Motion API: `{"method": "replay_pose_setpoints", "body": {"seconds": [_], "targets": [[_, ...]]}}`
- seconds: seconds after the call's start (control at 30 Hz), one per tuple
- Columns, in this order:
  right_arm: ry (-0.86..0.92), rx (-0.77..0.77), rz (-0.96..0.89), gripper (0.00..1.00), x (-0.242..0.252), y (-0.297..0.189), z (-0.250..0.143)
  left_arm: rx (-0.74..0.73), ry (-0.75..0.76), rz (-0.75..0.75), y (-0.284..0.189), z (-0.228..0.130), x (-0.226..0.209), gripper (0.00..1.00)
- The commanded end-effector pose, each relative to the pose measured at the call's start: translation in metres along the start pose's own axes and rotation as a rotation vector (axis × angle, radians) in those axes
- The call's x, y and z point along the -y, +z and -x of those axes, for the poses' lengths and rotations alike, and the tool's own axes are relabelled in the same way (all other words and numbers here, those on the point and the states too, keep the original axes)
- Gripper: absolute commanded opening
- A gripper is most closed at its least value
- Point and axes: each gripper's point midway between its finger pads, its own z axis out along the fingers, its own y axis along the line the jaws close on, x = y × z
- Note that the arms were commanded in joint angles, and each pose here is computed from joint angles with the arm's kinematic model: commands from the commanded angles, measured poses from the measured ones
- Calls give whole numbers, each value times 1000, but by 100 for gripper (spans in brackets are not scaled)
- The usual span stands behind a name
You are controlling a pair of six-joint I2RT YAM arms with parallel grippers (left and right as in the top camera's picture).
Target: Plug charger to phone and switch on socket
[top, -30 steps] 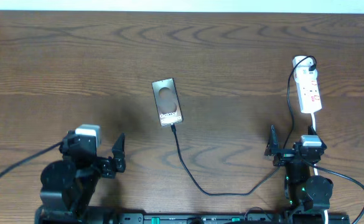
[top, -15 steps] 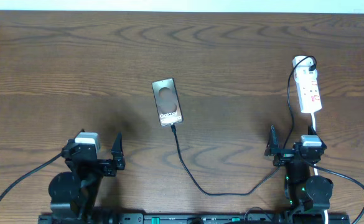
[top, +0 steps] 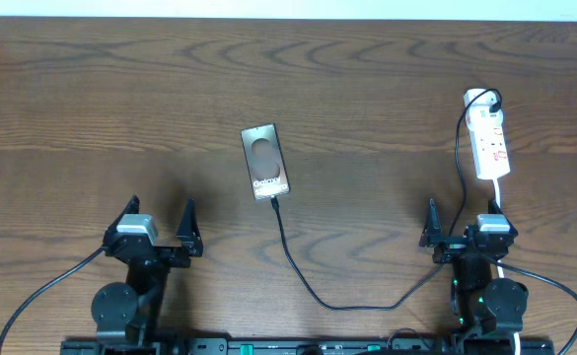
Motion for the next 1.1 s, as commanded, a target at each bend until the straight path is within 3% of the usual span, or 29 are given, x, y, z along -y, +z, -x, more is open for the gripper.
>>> {"method": "replay_pose_setpoints", "body": {"seconds": [0.0, 0.23, 0.7, 1.07], "targets": [[11, -1, -8, 99, 2, 0, -1, 9, -28, -1, 2, -3, -1, 91], [11, -1, -8, 99, 2, 0, -1, -9, -142, 105, 6, -22, -22, 91], [11, -1, -8, 99, 2, 0, -1, 40, -139, 117, 14, -31, -28, 91], [11, -1, -8, 99, 2, 0, -1, -65, 113, 172, 12, -53, -39, 91]]}}
